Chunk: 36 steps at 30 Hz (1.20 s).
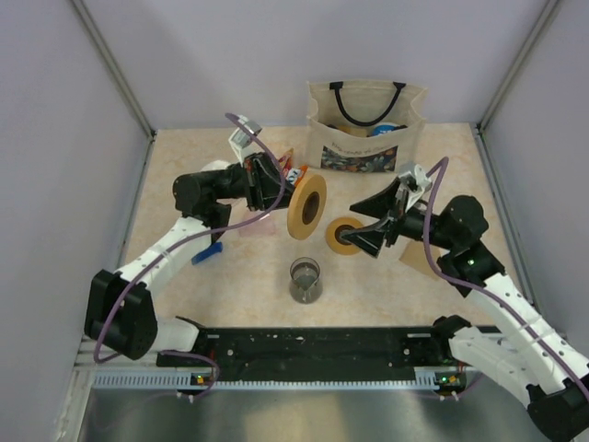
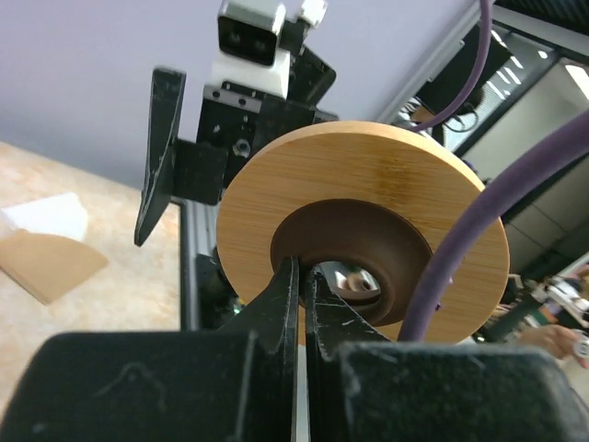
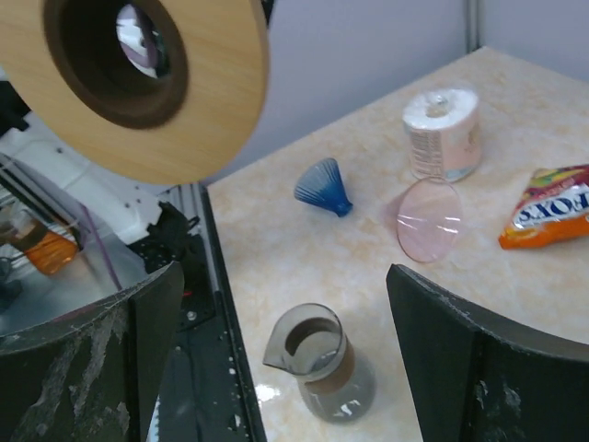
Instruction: Place the coffee filter in the dripper
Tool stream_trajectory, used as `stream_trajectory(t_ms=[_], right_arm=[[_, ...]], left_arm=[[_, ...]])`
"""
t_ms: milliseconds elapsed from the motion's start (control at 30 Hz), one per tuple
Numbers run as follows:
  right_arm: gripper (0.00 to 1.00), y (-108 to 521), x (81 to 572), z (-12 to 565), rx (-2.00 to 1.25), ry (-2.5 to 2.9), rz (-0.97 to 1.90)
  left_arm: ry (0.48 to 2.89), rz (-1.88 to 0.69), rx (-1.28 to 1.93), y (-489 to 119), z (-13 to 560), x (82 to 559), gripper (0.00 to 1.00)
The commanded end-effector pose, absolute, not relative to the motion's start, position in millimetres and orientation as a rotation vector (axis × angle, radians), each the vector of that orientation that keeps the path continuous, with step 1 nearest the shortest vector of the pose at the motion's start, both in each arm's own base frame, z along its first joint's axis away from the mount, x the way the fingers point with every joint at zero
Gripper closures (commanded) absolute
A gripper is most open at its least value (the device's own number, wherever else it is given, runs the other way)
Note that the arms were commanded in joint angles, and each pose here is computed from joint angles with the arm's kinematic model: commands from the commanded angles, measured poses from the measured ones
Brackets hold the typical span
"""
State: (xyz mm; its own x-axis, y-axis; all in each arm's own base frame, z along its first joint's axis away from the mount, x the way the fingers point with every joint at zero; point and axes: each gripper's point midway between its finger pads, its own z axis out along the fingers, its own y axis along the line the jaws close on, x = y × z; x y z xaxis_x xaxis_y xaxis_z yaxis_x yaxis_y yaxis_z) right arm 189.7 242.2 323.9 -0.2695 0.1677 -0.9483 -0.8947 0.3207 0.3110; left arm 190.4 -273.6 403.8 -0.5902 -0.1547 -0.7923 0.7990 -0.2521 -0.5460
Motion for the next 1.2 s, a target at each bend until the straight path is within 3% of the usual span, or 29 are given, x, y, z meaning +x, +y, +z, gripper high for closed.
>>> stream_trajectory(t_ms=[0, 367, 567, 933, 1033, 1167], right_arm=[[0.09, 252, 177, 381, -0.785, 1.323, 1.298], [0.12, 271, 184, 410, -0.871, 1.201, 1.413], [0.21, 281, 178, 413, -0.971, 1.174, 1.535], [0.27, 295, 169, 414, -1.037, 1.138, 1.597], [0.39, 297, 171, 415, -1.02, 1.146, 1.608], [0.64, 296, 170, 417, -1.011, 1.15, 1.614]], left_arm=[[1.109, -1.879, 1.06, -265, 425, 154, 1.0], [1.113, -1.891, 1.101, -271, 420, 150, 1.0], [1.112, -1.892, 1.116, -272, 420, 148, 1.0], [1.111, -1.901, 1.121, -274, 421, 147, 1.0], [1.106, -1.897, 1.126, -273, 421, 145, 1.0], [1.113, -1.9, 1.125, -273, 419, 144, 1.0]])
